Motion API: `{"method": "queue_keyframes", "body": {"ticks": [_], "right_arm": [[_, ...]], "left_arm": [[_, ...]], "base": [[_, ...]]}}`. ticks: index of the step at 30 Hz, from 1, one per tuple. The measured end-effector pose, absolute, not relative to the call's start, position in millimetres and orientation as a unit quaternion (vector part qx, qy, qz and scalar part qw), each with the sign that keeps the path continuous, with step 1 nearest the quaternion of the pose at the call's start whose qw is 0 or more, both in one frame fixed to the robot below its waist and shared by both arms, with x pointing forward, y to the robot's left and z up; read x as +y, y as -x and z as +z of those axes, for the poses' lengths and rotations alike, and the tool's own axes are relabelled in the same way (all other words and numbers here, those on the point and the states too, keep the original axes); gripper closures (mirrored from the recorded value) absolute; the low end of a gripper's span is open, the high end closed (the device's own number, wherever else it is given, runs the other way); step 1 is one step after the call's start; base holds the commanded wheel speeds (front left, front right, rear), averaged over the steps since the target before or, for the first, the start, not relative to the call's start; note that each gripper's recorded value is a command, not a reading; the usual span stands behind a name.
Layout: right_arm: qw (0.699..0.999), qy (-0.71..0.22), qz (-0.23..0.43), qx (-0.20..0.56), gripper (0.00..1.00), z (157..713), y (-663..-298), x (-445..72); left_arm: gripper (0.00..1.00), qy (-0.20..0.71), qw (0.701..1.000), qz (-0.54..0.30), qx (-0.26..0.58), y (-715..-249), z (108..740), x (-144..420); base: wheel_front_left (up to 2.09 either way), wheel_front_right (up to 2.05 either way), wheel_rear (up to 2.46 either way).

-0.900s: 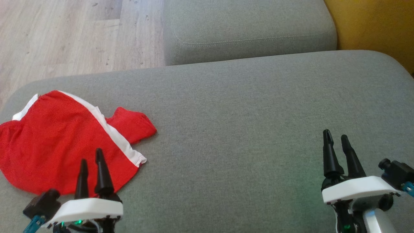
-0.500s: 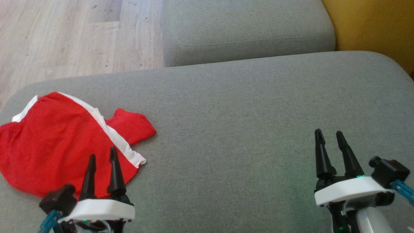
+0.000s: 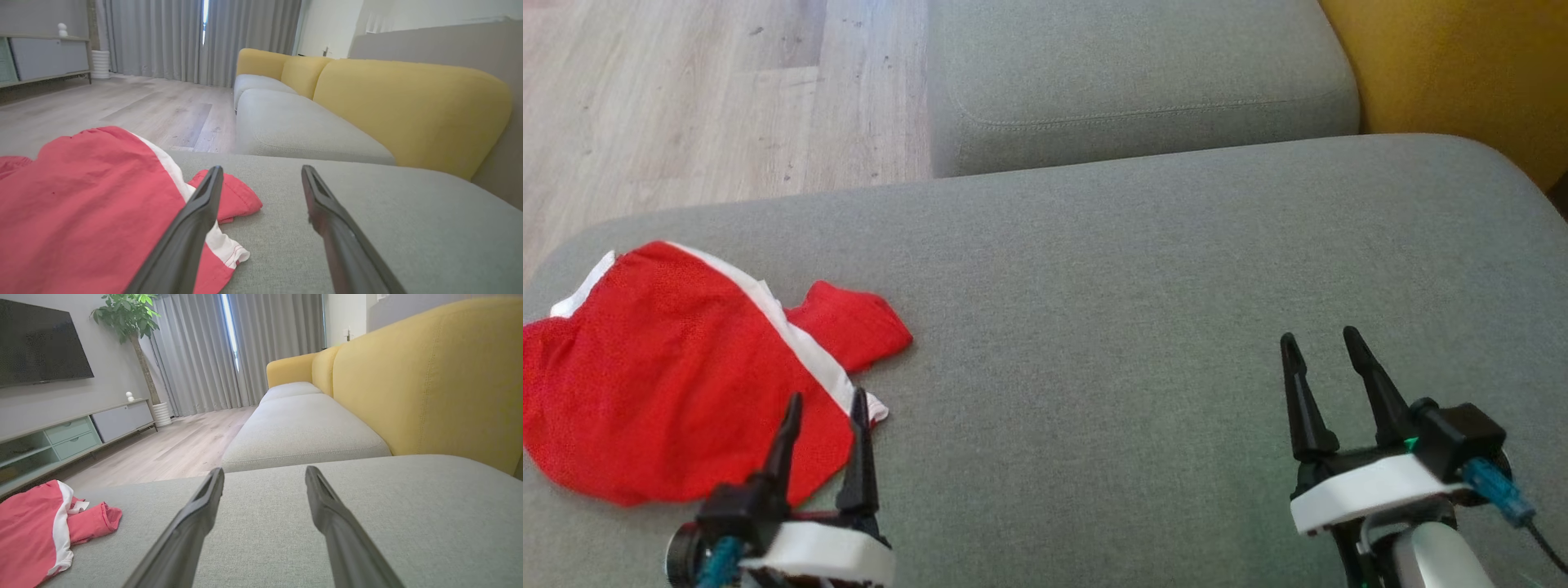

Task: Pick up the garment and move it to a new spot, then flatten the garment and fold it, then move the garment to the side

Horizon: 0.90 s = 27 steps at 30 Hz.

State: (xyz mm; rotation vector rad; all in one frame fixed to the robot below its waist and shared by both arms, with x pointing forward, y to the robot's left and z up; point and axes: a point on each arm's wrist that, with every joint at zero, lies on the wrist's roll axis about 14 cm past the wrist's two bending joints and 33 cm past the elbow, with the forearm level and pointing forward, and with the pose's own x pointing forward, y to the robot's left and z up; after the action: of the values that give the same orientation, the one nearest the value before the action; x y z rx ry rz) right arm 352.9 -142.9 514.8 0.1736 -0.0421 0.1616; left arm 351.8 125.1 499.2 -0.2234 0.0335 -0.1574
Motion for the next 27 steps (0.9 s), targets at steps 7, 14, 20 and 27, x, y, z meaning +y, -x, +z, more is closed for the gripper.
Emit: {"method": "queue_keyframes", "body": {"ticks": [7,14,20,27], "right_arm": [[0.995,-0.029,0.092,-0.035,0.0,519.9,-350.4,-138.2],[0.993,-0.012,0.103,-0.058,0.0,529.4,-347.4,-131.4],[0.992,-0.051,0.093,-0.063,0.0,530.2,-345.7,-136.8],[0.99,-0.09,0.088,-0.063,0.0,526.5,-340.5,-137.6]], "left_arm": [[0.0,0.046,0.992,-0.109,0.031,-344.2,483.0,110.7],[0.0,0.015,0.992,-0.124,0.016,-341.1,485.4,101.4],[0.0,0.084,0.99,-0.113,-0.012,-345.5,505.5,102.0],[0.0,0.112,0.988,-0.103,0.003,-334.8,491.4,109.4]], "base": [[0.0,0.0,0.0],[0.0,0.0,0.0],[0.0,0.0,0.0],[0.0,0.0,0.0]]}}
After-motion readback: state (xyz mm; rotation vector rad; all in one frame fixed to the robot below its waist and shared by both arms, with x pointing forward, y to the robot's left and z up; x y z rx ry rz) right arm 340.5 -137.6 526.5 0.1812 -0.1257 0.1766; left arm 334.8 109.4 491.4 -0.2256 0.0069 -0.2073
